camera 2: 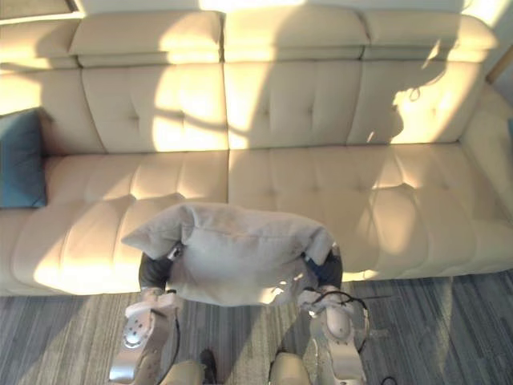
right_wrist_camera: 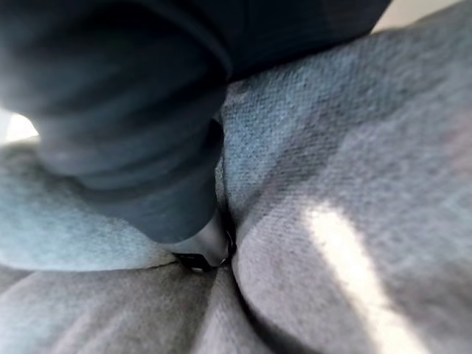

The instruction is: Pick up cushions and gather them together orderly.

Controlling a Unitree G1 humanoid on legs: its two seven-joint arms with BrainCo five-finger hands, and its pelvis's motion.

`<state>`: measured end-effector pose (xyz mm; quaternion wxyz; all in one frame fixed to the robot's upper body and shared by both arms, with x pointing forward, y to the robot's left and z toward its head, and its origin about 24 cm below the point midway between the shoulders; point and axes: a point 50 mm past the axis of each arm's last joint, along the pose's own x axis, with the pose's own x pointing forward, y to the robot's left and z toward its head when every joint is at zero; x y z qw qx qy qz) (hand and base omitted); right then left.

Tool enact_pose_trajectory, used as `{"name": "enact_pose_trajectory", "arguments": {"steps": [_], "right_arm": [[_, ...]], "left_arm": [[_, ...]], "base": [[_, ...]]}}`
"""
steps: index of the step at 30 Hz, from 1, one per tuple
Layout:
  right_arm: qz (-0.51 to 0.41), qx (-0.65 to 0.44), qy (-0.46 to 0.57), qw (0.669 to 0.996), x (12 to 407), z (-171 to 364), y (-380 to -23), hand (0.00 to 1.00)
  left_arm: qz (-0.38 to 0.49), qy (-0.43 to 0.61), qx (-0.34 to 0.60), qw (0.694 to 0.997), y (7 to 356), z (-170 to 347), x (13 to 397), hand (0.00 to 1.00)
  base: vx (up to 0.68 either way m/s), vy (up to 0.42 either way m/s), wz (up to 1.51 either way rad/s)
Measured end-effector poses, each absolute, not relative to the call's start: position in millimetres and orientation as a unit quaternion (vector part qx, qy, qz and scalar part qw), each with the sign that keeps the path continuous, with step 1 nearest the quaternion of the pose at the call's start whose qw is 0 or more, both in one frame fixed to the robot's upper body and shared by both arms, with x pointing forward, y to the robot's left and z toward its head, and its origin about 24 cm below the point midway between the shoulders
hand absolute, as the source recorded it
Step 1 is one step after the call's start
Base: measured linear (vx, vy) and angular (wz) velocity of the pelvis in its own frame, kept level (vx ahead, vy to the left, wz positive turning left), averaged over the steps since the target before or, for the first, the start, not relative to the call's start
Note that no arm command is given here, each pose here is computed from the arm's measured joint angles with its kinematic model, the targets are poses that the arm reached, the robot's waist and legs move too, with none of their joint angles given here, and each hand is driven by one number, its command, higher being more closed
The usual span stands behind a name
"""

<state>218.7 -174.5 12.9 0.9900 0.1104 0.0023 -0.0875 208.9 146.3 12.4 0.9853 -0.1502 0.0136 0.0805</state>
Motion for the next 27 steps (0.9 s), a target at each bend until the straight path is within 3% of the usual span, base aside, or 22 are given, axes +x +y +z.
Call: {"name": "enact_pose_trajectory", "arguments": {"steps": [8,14,21,27], "right_arm": [[-0.073,0.094,0.037,0.992,215.9,0.2,-178.6,1.0],[-0.104,0.065,0.03,0.992,205.7,8.1,-205.1,1.0],[-0.132,0.066,-0.067,0.987,198.2,49.2,-215.8,1.0],[-0.164,0.069,-0.002,0.984,199.0,18.7,-217.7,1.0]], "left_arm": [[0.068,0.027,-0.115,0.991,152.7,8.1,204.6,1.0],[0.023,0.035,-0.136,0.99,123.0,8.0,207.5,1.0],[-0.006,0.002,-0.159,0.987,109.9,22.3,215.3,1.0],[-0.022,0.021,-0.128,0.991,111.0,12.1,216.9,1.0]], "base": [[0.14,-0.002,0.08],[0.32,-0.11,0.44],[0.2,0.007,0.15],[0.06,0.177,-0.19]]}}
